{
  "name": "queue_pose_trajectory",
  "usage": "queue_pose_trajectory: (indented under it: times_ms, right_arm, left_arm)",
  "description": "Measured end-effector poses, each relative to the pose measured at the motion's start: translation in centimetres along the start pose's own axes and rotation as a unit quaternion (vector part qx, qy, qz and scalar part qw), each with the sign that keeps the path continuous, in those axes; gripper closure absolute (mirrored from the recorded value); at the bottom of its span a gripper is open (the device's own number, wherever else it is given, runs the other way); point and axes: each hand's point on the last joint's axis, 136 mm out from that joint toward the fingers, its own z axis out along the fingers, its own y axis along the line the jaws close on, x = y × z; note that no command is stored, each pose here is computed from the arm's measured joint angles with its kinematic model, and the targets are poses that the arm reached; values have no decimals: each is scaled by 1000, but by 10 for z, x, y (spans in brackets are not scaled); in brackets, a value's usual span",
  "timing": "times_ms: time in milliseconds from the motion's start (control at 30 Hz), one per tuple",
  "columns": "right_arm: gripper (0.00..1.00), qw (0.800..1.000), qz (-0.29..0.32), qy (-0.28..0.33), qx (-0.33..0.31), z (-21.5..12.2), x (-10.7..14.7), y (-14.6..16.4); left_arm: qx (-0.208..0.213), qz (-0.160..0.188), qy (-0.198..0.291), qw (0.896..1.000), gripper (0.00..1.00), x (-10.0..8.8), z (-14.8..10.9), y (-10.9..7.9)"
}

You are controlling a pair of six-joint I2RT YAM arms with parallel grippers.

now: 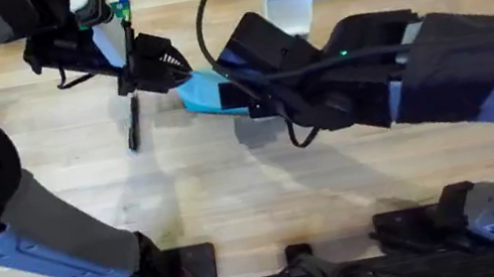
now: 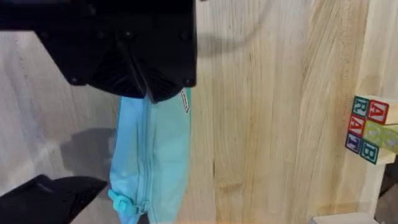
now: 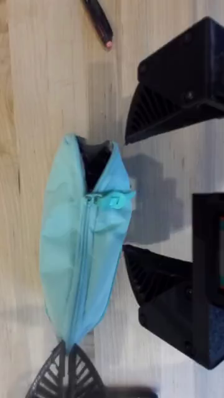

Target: Unzip the bag, pick up the pens from the table one at a time and place them inside, then zip the bag closed.

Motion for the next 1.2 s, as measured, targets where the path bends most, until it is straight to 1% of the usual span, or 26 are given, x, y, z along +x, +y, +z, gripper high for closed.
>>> queue_pose_trajectory:
  times_ms: [133,367,500,567,767,867,1100,1200]
  right_arm:
    - [4,1000,0,-5,9,5,-1,-1]
    - [4,1000,-9,5,28,19,6,-4]
    - [7,1000,1,-9,18,19,0,2]
    - [25,1000,3,-13,15,20,-2,3]
    - [52,1000,9,-16,18,21,-6,0]
    - [91,1000,14,-17,20,22,-8,-2]
    - [220,999,15,-16,24,21,-9,-3]
    - [247,999,14,-13,27,18,-12,-4]
  left_arm:
    - [0,0,0,1000,959,0,0,0]
    - [0,0,0,1000,959,0,0,0]
    - [0,0,0,1000,959,0,0,0]
    - [0,0,0,1000,959,0,0,0]
    - [0,0,0,1000,959,0,0,0]
    - [0,0,0,1000,959,0,0,0]
    - [0,0,0,1000,959,0,0,0]
    - [0,0,1,1000,959,0,0,0]
